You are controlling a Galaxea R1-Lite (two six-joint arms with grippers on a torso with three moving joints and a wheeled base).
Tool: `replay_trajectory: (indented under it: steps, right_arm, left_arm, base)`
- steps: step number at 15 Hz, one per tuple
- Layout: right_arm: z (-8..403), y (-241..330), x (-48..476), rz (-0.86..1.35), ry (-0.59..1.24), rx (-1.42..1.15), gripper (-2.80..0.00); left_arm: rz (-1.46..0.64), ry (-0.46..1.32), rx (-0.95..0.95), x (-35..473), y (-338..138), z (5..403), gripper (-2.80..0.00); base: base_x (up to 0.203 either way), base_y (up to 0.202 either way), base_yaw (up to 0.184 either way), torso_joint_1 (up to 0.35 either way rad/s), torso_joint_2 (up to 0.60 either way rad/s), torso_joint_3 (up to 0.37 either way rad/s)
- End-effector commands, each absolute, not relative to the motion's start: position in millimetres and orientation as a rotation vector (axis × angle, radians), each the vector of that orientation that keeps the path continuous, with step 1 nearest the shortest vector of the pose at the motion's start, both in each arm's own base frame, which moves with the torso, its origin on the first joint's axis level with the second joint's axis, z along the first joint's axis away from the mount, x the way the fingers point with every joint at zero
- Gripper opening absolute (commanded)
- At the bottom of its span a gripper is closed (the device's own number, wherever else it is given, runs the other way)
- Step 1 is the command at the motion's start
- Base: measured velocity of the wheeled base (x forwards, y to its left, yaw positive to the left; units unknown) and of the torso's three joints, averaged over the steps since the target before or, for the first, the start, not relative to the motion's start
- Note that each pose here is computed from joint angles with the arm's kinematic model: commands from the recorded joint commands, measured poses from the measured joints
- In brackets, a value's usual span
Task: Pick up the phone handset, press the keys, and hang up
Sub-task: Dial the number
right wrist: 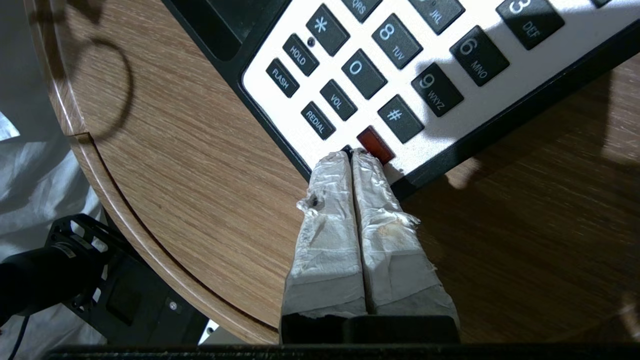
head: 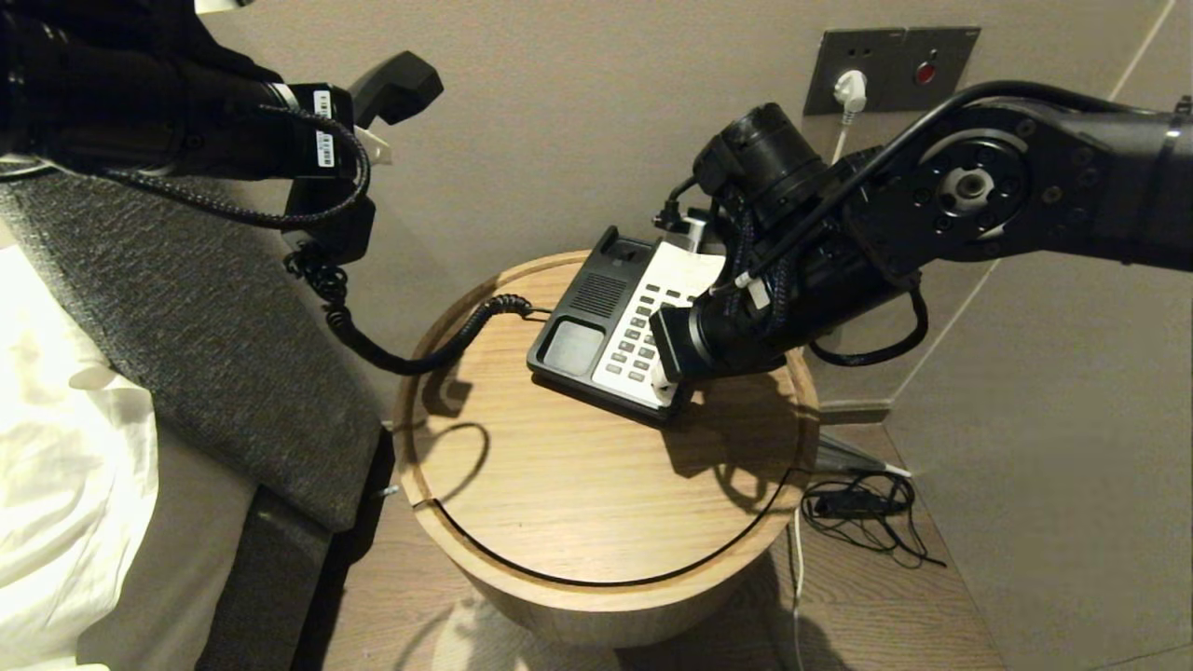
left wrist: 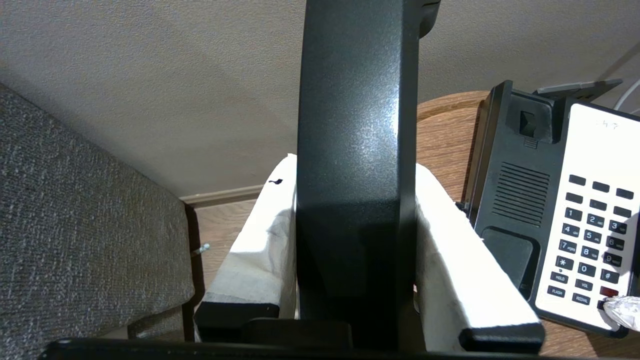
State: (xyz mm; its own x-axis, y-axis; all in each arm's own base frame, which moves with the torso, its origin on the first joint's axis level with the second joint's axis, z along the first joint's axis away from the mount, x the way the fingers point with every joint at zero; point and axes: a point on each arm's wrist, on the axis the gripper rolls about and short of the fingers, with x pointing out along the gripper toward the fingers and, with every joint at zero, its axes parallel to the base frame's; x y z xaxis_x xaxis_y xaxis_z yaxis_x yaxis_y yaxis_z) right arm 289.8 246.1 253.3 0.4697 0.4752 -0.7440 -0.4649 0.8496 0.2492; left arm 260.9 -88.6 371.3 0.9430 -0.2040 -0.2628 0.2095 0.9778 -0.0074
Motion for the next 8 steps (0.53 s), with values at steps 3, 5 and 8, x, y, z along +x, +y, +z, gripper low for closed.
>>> replay_trajectory:
  steps: [3, 5, 8]
  right_arm:
    - [248.1, 247.9, 292.3, 0.556, 0.922, -0.006, -2.80]
    - [247.6, 248.4, 293.0, 0.556, 0.919, -0.006, -2.80]
    - [245.8, 248.9, 294.5, 0.555, 0.920, -0.007, -2.80]
  left_arm:
    - [-0.209, 0.270, 0.021, 262.2, -89.1, 370.4, -2.80]
    - [-0.209, 0.275, 0.021, 263.0, -89.4, 369.2, -2.80]
    - [-0.209, 0.277, 0.021, 264.1, -89.8, 368.6, -2.80]
  base:
    - [0.000, 0.000, 0.000, 0.000, 0.00, 0.000]
    - [0.000, 0.000, 0.000, 0.000, 0.00, 0.000]
    - [0.000, 0.000, 0.000, 0.000, 0.00, 0.000]
